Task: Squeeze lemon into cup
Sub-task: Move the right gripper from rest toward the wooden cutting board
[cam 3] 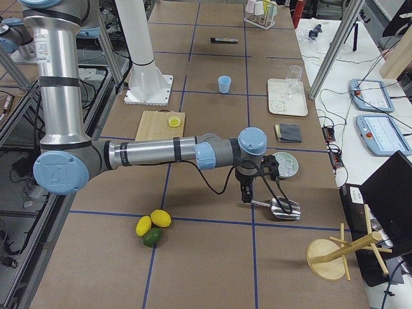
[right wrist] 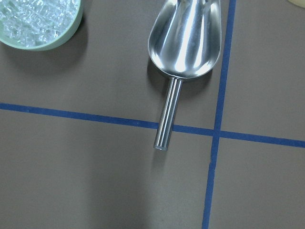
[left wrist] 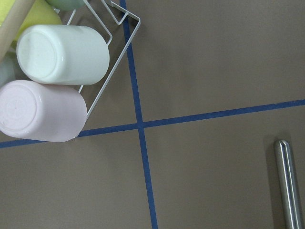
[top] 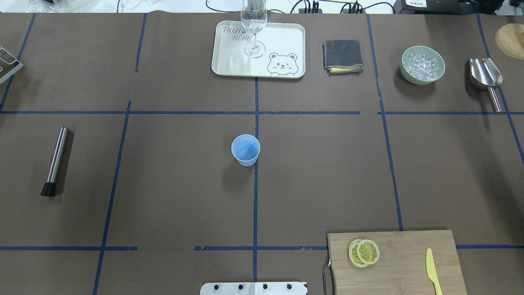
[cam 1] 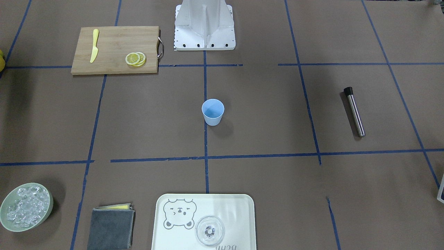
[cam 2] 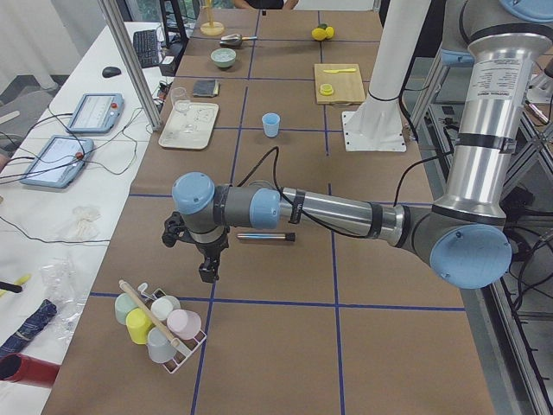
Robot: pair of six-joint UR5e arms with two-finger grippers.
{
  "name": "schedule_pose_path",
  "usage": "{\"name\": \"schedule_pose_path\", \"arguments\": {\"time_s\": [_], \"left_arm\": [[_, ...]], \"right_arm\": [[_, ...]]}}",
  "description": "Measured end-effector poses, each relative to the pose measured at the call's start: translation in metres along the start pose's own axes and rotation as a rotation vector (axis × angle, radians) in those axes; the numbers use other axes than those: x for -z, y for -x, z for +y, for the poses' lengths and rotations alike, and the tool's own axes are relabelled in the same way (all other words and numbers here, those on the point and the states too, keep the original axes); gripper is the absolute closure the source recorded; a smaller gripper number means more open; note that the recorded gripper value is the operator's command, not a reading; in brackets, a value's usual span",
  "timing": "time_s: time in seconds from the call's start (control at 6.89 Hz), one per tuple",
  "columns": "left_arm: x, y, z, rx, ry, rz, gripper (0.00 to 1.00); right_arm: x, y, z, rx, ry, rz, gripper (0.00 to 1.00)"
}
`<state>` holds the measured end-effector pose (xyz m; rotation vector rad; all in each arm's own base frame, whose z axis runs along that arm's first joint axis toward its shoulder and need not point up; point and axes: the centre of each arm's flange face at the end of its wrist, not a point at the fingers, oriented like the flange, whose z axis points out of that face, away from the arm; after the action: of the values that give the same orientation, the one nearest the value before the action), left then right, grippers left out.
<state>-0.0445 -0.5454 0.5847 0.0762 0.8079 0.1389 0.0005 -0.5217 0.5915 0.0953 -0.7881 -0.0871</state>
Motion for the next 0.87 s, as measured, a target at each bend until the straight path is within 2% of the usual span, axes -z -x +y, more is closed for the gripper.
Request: {"name": "schedule_pose_path", "arguments": {"time_s": [0.87], "left_arm": [[0.002,-0.021,-0.001,-0.045,-0.012,0.012,0.00]], "right_arm": [[-0.002,0.006,-0.001,0.016,-0.003,-0.001,0.00]]}}
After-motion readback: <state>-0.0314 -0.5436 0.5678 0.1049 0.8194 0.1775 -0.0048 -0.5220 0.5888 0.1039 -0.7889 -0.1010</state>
